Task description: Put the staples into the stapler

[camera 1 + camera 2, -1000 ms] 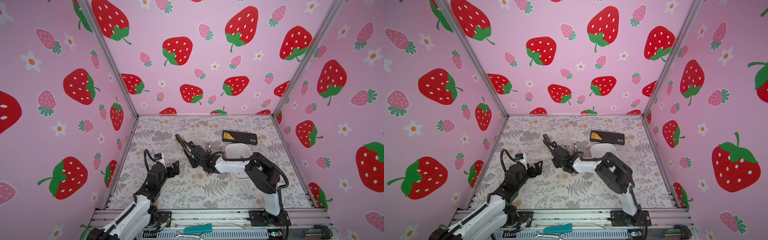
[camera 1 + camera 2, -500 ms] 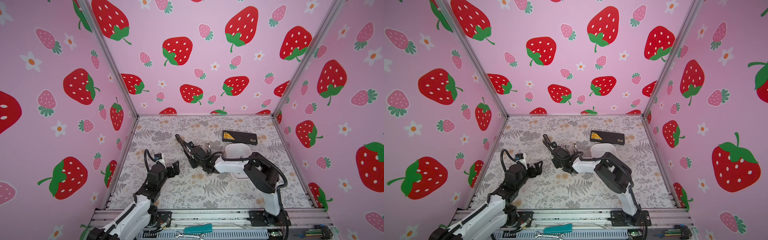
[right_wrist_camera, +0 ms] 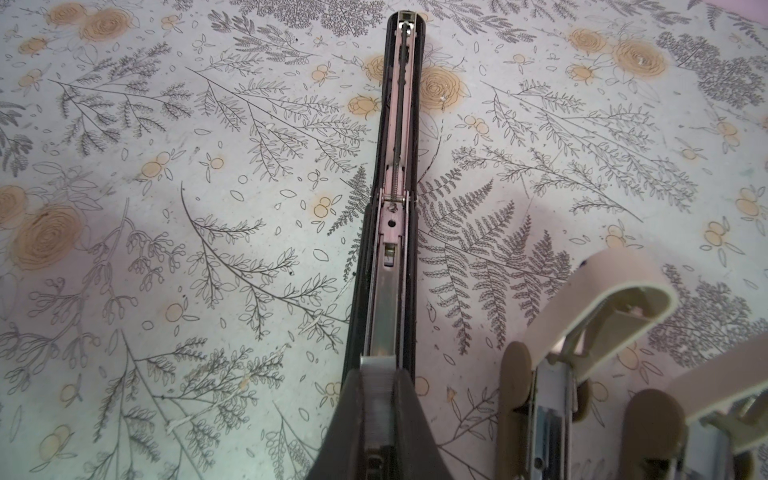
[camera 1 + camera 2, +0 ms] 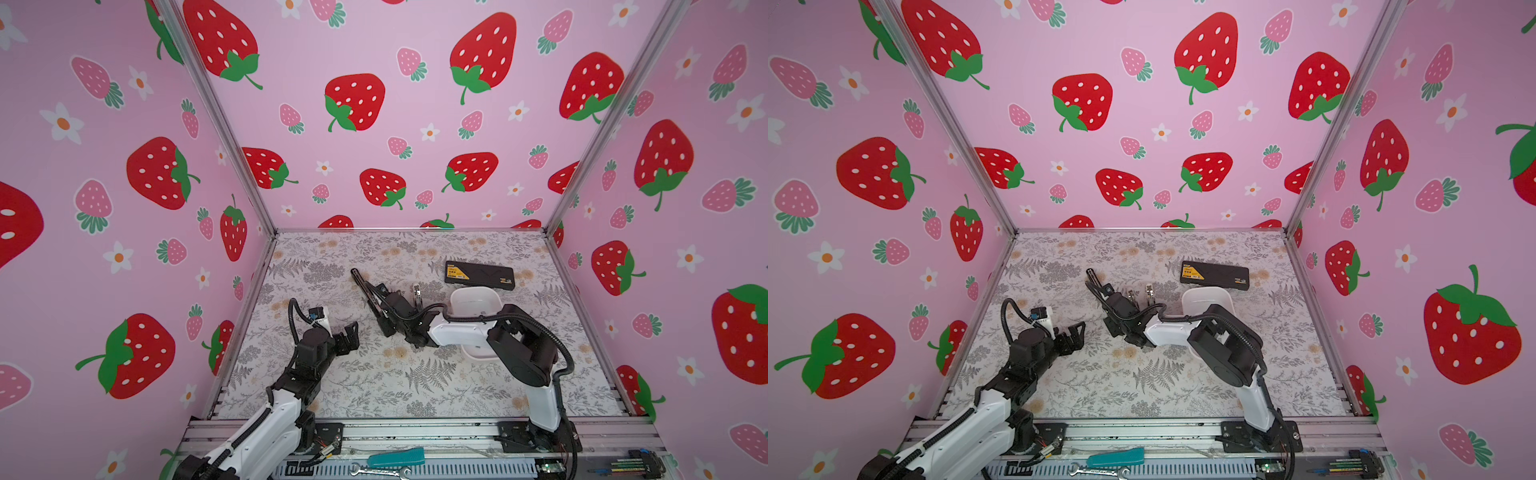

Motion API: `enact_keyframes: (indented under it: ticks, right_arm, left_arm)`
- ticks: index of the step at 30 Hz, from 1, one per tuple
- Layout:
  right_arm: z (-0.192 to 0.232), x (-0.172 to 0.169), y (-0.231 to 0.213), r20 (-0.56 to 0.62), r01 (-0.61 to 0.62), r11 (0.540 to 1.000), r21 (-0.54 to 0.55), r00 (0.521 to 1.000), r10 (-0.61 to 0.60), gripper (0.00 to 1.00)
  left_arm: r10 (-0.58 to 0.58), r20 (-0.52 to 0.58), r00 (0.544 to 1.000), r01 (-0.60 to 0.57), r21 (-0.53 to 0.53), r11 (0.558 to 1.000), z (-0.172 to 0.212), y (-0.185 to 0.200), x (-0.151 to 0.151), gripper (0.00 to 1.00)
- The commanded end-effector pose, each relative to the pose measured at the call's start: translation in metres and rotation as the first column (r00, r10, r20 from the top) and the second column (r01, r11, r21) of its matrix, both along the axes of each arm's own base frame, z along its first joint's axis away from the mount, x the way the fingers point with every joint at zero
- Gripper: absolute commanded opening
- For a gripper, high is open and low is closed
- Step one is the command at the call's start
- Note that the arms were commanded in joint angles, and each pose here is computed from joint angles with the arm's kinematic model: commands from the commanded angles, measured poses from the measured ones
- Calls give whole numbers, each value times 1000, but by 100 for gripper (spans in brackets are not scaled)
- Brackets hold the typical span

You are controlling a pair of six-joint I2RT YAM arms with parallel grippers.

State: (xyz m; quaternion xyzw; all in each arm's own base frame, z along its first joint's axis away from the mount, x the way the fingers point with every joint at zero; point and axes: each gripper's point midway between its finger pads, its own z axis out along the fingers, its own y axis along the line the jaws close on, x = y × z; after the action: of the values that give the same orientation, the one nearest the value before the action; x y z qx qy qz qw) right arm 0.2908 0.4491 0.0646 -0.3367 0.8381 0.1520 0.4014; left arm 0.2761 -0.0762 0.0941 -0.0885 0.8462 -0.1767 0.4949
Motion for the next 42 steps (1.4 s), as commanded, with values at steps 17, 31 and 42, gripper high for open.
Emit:
enact_keyframes:
  ticks: [17,31,42]
  right_arm:
    - [-9,-7,-10,-30,5,1000,-31,1000,-6,12]
    - [-11,-12,-16,-40,6,999,-49,999,-8,12]
    - [-6,-14,-15,-41,-6,999,-40,999,5,19]
  left_arm:
    - [10,51,999,-8,-33,999,20,-2,9,99]
    - [10,50,999,-9,-34,999,20,-2,9,99]
    - [11,49,999,-9,-33,999,20,-2,9,99]
